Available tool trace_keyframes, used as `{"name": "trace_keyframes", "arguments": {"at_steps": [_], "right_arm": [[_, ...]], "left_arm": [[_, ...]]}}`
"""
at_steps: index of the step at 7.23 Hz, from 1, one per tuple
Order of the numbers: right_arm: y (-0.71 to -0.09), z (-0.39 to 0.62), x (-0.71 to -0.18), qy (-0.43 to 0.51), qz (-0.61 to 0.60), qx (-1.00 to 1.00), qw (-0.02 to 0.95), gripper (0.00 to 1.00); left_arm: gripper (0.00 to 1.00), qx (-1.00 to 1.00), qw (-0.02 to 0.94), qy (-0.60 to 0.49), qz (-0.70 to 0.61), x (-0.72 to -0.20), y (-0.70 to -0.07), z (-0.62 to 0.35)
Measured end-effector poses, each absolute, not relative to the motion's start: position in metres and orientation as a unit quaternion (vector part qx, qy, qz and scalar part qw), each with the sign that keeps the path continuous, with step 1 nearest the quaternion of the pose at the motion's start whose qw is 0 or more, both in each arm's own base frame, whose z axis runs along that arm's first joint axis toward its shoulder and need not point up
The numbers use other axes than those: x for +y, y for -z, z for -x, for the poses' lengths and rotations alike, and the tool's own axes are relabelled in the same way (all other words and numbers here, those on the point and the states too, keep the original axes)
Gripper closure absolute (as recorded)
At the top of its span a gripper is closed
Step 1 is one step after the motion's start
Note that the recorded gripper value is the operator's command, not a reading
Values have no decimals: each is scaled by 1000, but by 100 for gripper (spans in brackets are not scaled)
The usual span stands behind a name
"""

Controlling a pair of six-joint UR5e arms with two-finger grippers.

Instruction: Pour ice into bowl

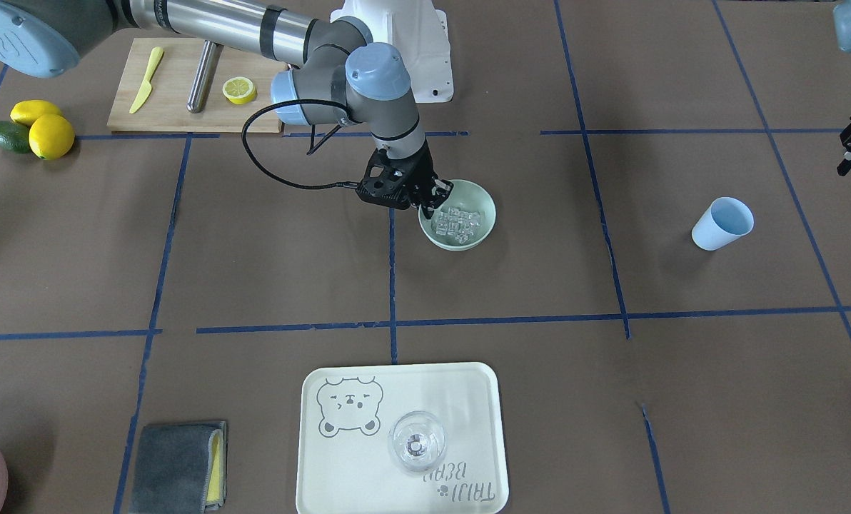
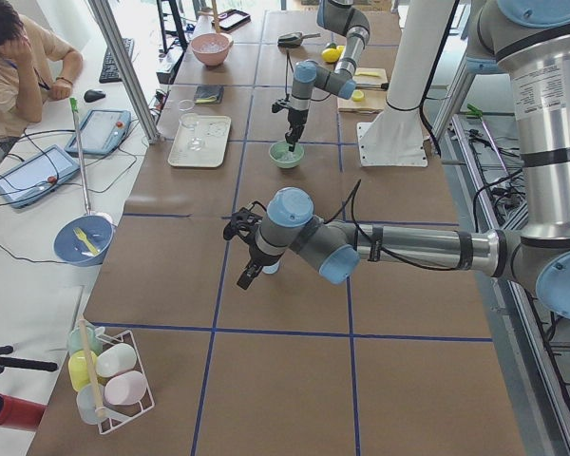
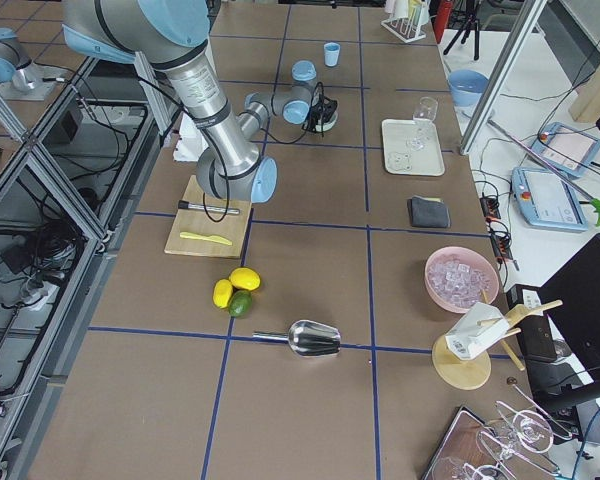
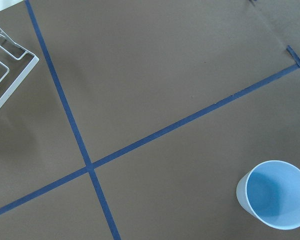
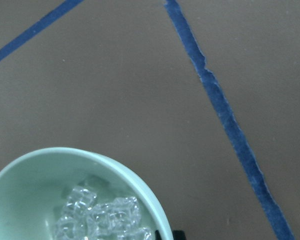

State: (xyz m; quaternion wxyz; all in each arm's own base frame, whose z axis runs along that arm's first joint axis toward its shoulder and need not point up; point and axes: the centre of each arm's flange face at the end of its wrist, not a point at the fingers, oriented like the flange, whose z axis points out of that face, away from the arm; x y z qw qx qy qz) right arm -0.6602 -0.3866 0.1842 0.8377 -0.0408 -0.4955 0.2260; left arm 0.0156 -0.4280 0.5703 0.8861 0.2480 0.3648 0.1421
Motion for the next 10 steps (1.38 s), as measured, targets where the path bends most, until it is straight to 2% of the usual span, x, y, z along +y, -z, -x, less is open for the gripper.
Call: {"name": "trace_keyframes", "arguments": {"at_steps": [2,4,10], "right_arm": [[-173,623,-398,-226,37,-539,811,100],[-218,542,-389,-226,32,-555,800,100],[-533,252,-388,-99,-25,-499,861,100]], "left_arm": [[0,363,888,-141,-245,-424,-575,-14],[0,360,890,-141,-241,-423,-580,-14],[0,360,891,-137,-239,-422,-582,-13]]}}
